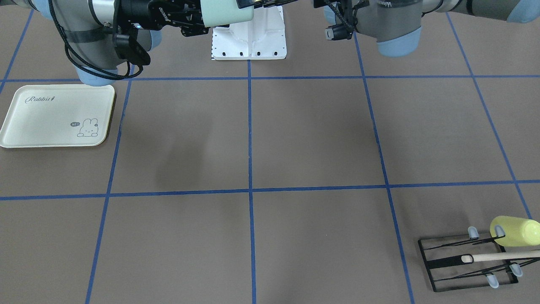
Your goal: Left arm grabs green cup and hands to right arm on tray
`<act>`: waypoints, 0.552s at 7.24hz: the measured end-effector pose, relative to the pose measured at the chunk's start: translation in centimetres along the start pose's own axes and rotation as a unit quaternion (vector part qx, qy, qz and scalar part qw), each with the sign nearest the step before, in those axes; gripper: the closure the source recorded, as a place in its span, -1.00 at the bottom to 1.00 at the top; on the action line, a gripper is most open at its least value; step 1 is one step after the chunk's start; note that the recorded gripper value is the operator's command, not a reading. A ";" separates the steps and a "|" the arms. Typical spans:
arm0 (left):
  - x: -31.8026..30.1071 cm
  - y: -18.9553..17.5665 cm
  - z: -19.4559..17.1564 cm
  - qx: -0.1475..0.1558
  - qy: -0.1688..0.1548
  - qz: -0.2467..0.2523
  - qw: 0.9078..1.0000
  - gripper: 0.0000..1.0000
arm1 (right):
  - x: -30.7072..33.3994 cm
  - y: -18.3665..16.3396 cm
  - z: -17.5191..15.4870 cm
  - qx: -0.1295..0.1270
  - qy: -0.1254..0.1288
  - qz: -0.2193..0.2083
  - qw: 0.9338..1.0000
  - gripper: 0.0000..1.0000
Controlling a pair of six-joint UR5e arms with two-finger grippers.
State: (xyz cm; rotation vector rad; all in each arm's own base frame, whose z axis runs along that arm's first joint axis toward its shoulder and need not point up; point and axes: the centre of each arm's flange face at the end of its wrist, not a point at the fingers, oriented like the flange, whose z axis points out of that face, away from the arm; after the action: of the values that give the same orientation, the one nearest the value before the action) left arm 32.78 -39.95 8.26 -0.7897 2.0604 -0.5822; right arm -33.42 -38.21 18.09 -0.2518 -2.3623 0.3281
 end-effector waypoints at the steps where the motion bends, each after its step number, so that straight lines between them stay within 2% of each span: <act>1: -0.1 -0.1 -0.1 0.001 -0.001 -0.001 1.000 1.00 | 0.0 0.0 -0.1 -0.001 -0.001 -0.001 1.000 0.12; 2: -0.2 -0.1 -0.1 0.001 -0.001 -0.002 1.000 1.00 | 0.0 0.0 -0.1 -0.001 -0.001 -0.001 1.000 0.13; 3: -0.2 -0.2 -0.1 0.002 -0.001 -0.002 1.000 1.00 | 0.1 0.0 -0.2 0.000 -0.001 -0.001 1.000 0.35; 4: -0.2 -0.2 -0.1 0.002 -0.001 -0.002 1.000 1.00 | 0.0 0.0 -0.2 -0.001 -0.001 -0.001 1.000 0.81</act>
State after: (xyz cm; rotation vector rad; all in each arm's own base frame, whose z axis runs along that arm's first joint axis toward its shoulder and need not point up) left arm 32.86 -39.92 8.54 -0.7937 2.0551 -0.5866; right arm -33.29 -38.17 18.27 -0.2501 -2.3654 0.3266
